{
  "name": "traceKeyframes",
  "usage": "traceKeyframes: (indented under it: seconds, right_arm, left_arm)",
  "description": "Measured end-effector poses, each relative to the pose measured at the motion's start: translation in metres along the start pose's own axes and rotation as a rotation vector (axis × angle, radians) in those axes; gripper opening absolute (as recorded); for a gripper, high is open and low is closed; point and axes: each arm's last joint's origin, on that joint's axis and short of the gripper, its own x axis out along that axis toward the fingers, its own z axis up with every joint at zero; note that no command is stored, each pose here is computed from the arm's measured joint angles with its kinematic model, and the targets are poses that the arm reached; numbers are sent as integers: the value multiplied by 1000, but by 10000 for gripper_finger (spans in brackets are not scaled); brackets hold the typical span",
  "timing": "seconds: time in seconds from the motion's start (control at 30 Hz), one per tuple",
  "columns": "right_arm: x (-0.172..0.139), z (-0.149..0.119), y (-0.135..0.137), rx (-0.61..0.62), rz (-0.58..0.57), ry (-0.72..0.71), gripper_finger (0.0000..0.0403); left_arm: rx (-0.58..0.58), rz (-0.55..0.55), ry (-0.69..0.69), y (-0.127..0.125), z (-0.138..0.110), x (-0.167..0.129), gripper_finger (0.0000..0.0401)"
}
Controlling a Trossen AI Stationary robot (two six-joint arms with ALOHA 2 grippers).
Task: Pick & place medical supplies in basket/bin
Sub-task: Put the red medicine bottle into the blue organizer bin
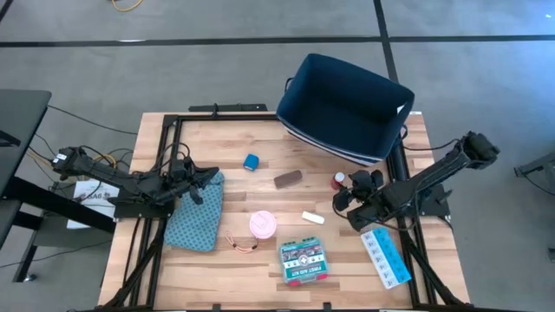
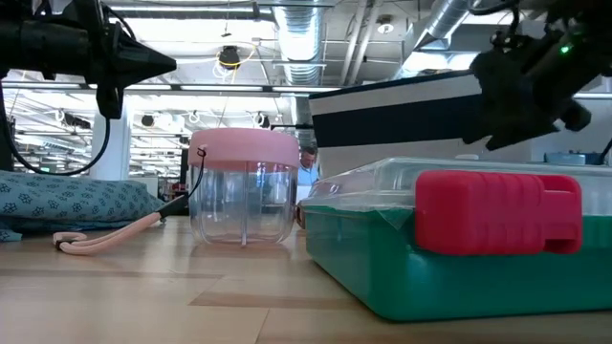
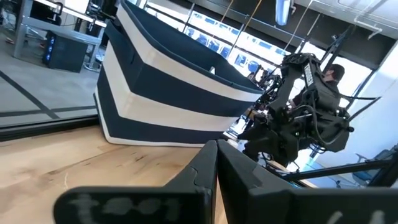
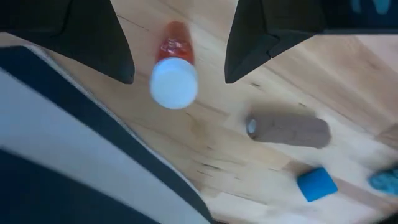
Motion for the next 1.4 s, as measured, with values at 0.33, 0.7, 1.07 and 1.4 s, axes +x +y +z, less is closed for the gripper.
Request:
traceKeyframes:
  seconds: [0.33, 0.7, 1.07, 1.4]
  right_arm:
    - [28, 0, -10, -30, -33, 18, 244]
    - [46, 9, -8, -38, 11, 91, 222]
    - [45, 17, -3, -37, 118, 141, 108]
    - [-33, 96, 43, -226, 524, -235, 108]
  left_arm:
    - [-1, 2, -2, 0, 0, 0, 0]
    - [33, 15, -8, 0, 0, 0, 0]
    - [68, 22, -10, 1, 0, 0, 0]
    - [62, 20, -13, 1, 1, 0, 0]
